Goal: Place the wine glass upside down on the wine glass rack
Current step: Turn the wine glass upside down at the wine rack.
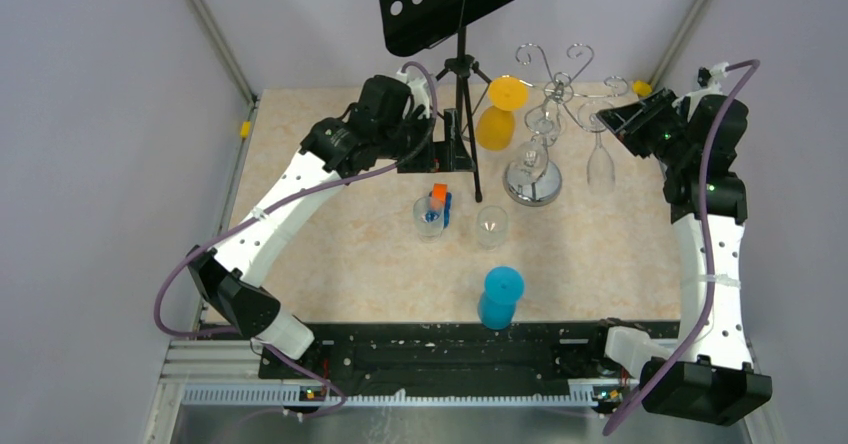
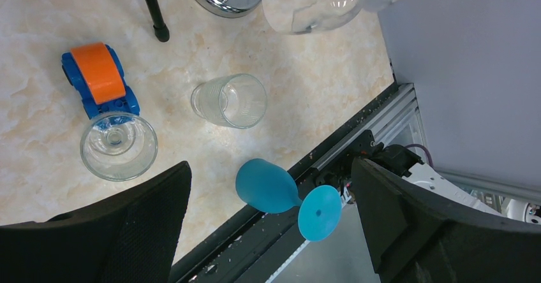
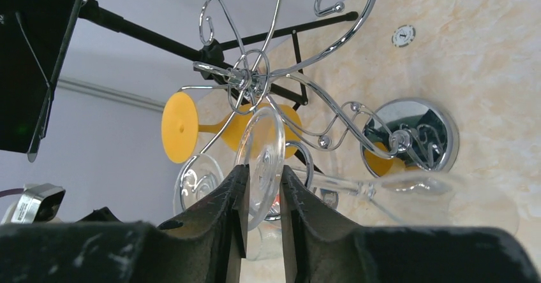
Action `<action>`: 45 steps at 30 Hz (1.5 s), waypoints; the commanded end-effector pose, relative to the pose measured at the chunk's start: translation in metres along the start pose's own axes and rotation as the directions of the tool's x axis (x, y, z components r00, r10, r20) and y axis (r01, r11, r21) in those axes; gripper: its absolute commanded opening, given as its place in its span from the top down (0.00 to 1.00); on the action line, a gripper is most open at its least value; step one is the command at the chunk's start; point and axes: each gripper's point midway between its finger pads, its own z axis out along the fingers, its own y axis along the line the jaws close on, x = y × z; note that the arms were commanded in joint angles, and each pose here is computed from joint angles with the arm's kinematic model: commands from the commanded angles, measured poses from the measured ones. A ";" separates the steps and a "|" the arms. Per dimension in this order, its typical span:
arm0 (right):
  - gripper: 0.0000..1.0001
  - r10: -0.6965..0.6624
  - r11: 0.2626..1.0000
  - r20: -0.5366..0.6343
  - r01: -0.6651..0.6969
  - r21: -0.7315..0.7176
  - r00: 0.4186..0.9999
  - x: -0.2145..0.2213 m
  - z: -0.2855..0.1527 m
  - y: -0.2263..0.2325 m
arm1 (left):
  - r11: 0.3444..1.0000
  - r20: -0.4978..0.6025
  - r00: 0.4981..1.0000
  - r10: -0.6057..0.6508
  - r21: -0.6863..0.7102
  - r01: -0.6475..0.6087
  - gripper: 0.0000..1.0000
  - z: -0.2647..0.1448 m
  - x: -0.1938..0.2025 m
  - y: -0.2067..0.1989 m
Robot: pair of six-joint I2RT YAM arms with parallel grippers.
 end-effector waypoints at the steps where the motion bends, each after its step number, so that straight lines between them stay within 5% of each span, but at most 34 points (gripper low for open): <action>1: 0.74 -0.063 0.997 0.080 0.065 -0.029 0.995 -0.021 -0.004 0.010 | 1.000 0.018 1.000 0.005 0.030 -0.006 0.02 -0.001 -0.004 -0.007; 10: 0.63 -0.080 0.997 0.078 0.081 -0.008 0.994 -0.022 -0.007 0.009 | 0.999 0.017 1.000 0.002 0.034 -0.002 0.02 -0.001 -0.003 -0.008; 19: 0.37 -0.092 0.996 0.076 0.091 0.020 0.993 -0.023 -0.011 0.007 | 0.999 0.012 1.000 -0.003 0.041 0.002 0.02 -0.001 -0.002 -0.009; 23: 0.21 -0.097 0.995 0.079 0.095 0.029 0.992 -0.024 -0.012 0.006 | 0.999 0.013 1.000 -0.004 0.040 0.003 0.02 -0.001 -0.002 -0.008; 25: 0.03 -0.098 0.995 0.081 0.095 0.038 0.992 -0.024 -0.013 0.005 | 0.999 0.013 1.000 -0.004 0.039 0.004 0.02 -0.001 -0.001 -0.008; 45: 0.01 -0.169 0.985 0.062 0.167 0.040 0.984 -0.028 -0.024 0.014 | 0.999 -0.042 0.999 0.010 -0.039 -0.012 0.02 0.003 0.017 0.014</action>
